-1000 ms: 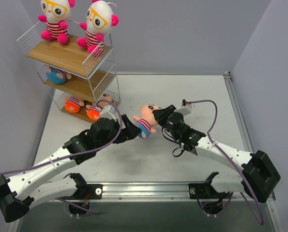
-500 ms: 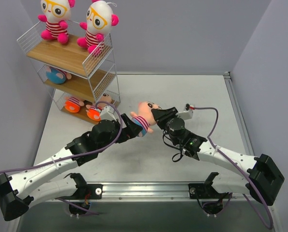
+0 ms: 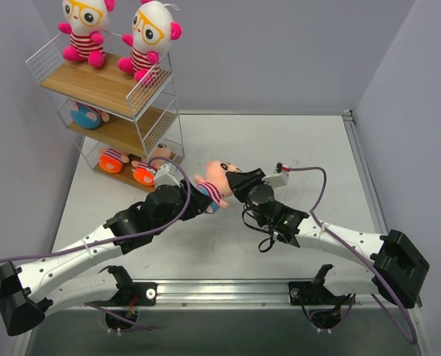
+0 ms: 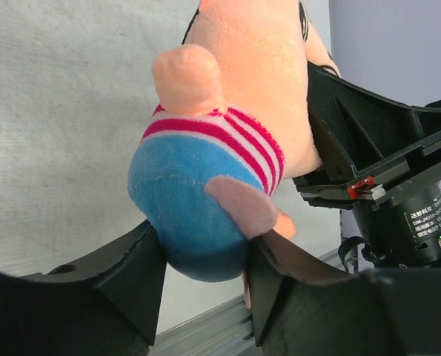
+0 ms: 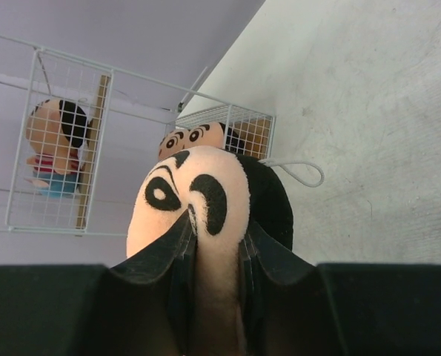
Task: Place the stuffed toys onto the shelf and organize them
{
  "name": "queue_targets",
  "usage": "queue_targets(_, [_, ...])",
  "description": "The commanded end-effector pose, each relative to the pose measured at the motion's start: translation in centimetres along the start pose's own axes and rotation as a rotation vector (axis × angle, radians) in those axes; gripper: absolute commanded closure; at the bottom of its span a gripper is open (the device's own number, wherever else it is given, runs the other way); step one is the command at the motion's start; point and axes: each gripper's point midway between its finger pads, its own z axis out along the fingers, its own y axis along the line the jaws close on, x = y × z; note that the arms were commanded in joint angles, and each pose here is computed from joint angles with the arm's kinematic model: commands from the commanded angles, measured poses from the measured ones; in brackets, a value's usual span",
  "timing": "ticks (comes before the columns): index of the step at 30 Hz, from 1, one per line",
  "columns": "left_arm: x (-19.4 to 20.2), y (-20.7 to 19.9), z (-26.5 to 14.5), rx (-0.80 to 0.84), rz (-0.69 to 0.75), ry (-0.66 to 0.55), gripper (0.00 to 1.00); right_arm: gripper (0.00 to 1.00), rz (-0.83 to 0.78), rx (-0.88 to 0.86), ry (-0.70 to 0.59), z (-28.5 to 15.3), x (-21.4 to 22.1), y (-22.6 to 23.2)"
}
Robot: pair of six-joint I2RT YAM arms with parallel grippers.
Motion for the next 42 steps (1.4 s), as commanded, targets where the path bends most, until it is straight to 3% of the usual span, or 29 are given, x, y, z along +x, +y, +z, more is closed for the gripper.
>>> queue_targets(1, [-1.7, -1.1, -0.6, 0.012, 0.006, -0.055, 0.51, 0.89, 0.008, -0.048, -0.025, 0.2, 0.0, 2.2])
queue_targets(4, [-1.7, -0.6, -0.9, -0.013, 0.026, -0.054, 0.56, 0.7, -0.009, -0.057, -0.011, 0.1, 0.4, 2.4])
queue_targets(8, [-2.2, 0.7, -1.6, -0.054, 0.055, -0.072, 0.77, 0.47, -0.042, -0.064, -0.008, 0.0, 0.4, 2.4])
queue_targets(10, [-2.6, 1.5, -2.2, -0.09, 0.081, -0.084, 0.81, 0.36, -0.064, -0.066, -0.004, -0.2, 0.3, 2.5])
queue_targets(15, [-3.7, 3.7, -4.1, -0.202, 0.169, -0.087, 0.9, 0.18, -0.112, -0.054, -0.003, -0.3, 0.1, 2.1])
queue_targets(19, [-5.3, 4.2, -6.1, -0.259, 0.222, -0.099, 0.91, 0.07, -0.154, -0.036, -0.009, -0.5, -0.2, 1.8])
queue_targets(22, [-6.5, 5.6, -7.9, -0.345, 0.267, -0.104, 0.91, 0.0, -0.177, -0.015, -0.026, -0.6, -0.7, 1.5])
queue_targets(26, [-9.1, 5.5, -11.0, -0.403, 0.29, -0.149, 0.97, 0.0, -0.207, 0.001, -0.046, -0.8, -1.3, 1.3])
queue_targets(33, [-12.2, 7.5, -16.0, -0.547, 0.3, -0.224, 0.98, 0.01, -0.233, 0.007, -0.05, -0.7, -1.5, 1.2])
queue_targets(42, [-15.9, 9.6, -18.3, -0.726, 0.336, -0.358, 0.98, 0.01, -0.262, -0.005, -0.028, -0.6, -1.0, 1.2])
